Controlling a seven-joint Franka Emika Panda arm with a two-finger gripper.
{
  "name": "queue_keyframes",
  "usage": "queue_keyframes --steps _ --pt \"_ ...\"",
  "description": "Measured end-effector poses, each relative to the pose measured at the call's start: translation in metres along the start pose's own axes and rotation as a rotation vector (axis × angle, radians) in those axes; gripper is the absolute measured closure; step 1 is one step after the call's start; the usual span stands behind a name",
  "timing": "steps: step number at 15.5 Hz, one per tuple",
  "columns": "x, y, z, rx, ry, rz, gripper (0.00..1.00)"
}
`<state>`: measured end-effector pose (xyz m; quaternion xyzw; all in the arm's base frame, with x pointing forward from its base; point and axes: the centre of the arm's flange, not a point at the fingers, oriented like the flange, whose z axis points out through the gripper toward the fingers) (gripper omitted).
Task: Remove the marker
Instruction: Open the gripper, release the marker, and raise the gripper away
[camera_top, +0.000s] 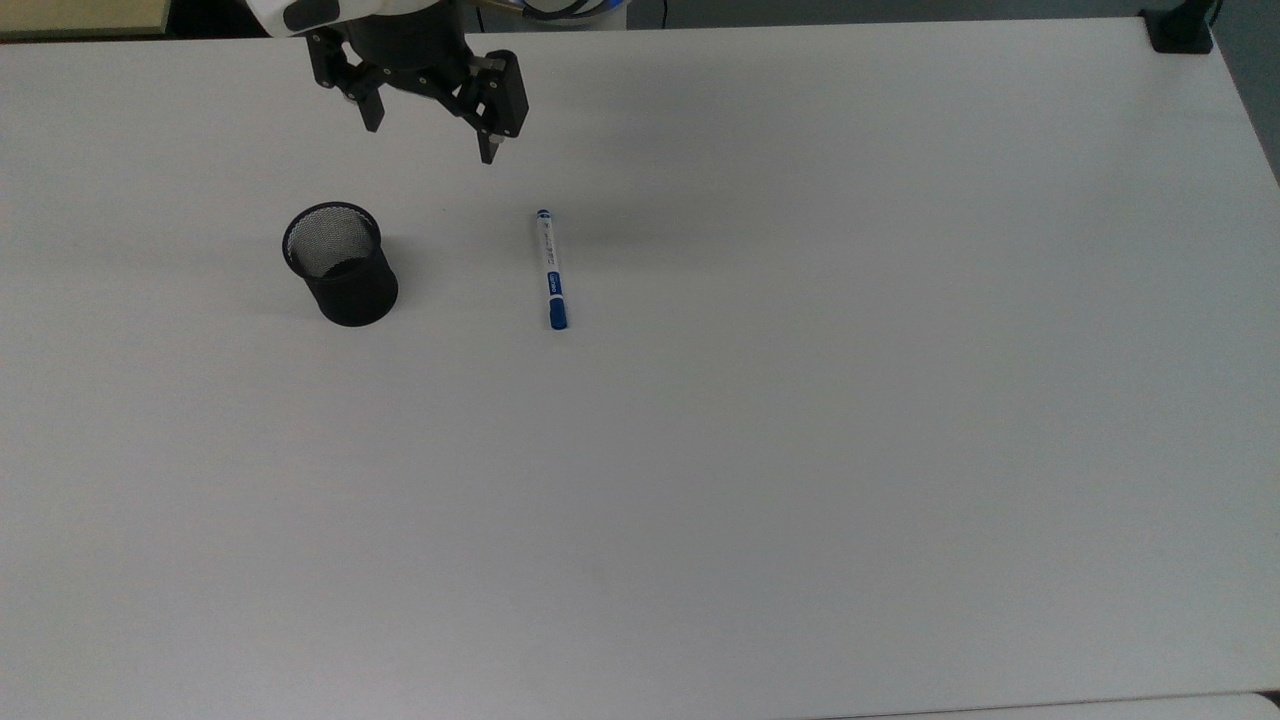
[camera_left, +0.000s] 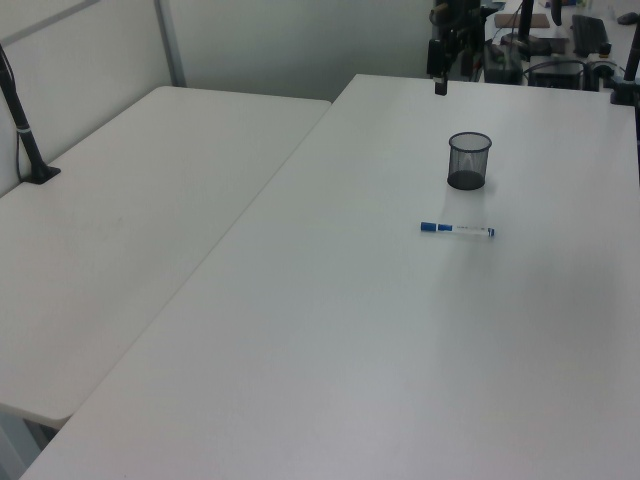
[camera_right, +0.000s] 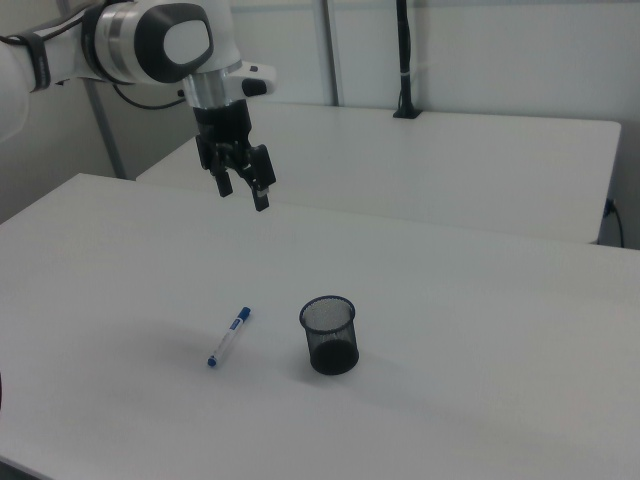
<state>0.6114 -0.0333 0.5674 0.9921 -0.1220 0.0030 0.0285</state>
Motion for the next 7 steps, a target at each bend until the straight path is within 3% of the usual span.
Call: queue_keyframes --steps 7 --pt "-0.0094 -0.0065 -0.0032 0.013 -0.003 -0.014 0.0"
